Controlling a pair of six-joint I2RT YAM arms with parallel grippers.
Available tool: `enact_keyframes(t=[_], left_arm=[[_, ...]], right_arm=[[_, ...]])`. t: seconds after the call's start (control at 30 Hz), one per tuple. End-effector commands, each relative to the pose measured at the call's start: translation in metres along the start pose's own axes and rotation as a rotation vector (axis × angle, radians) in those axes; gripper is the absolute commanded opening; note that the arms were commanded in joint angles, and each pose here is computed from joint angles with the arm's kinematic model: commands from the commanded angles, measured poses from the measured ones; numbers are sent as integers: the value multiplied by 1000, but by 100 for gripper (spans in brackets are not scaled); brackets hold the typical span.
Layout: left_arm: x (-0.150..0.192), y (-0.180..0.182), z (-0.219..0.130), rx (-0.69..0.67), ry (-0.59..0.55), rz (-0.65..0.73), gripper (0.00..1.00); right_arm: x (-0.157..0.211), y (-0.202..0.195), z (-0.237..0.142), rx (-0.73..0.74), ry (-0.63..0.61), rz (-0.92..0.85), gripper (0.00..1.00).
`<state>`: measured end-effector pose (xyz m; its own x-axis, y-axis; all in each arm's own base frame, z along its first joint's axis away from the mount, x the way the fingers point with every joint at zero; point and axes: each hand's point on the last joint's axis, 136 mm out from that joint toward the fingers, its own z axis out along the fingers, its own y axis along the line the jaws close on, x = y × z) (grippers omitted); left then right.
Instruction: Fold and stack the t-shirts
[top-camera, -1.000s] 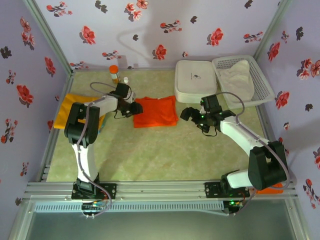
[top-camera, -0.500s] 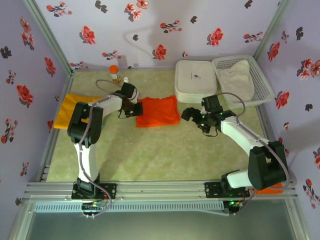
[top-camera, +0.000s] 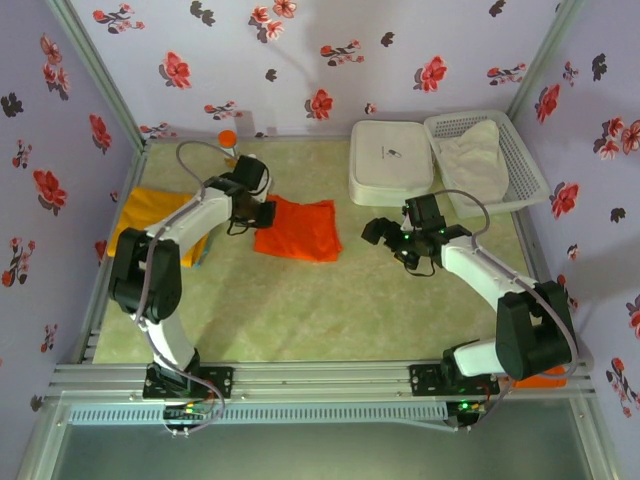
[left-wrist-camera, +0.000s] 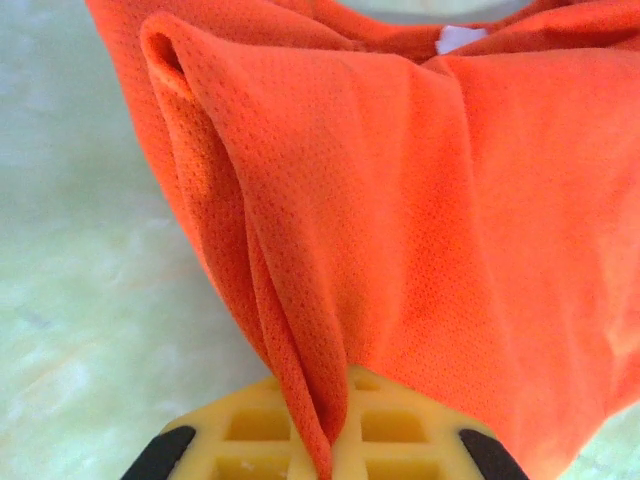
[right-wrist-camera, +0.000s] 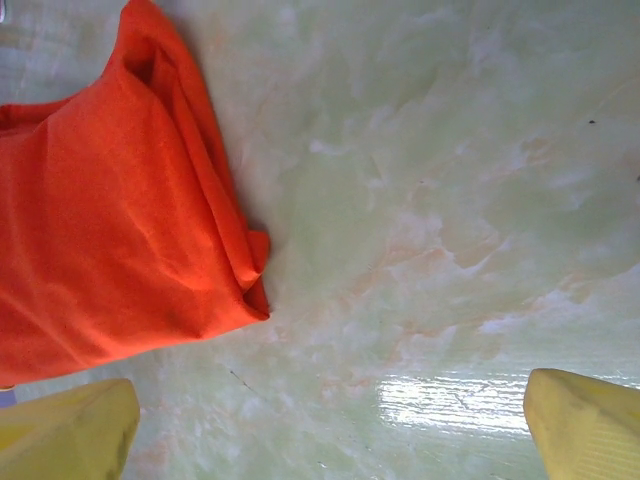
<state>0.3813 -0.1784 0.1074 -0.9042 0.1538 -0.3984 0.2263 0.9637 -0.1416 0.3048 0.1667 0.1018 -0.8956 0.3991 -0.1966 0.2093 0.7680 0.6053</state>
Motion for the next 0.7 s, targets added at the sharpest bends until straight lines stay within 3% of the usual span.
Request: enact_keyframes(t=[0.0,0.3,0.67], left_arm=[[13,23,-34,-117,19,76,0],[20,53,-107,-243,-54,211,0],[20,100,-187,-442,-130,233,0]], right_arm=[[0,0,4,-20,5,21,99],[-2,8,5,-59,13,25,99],[-2,14,4,-83,18,29,98]])
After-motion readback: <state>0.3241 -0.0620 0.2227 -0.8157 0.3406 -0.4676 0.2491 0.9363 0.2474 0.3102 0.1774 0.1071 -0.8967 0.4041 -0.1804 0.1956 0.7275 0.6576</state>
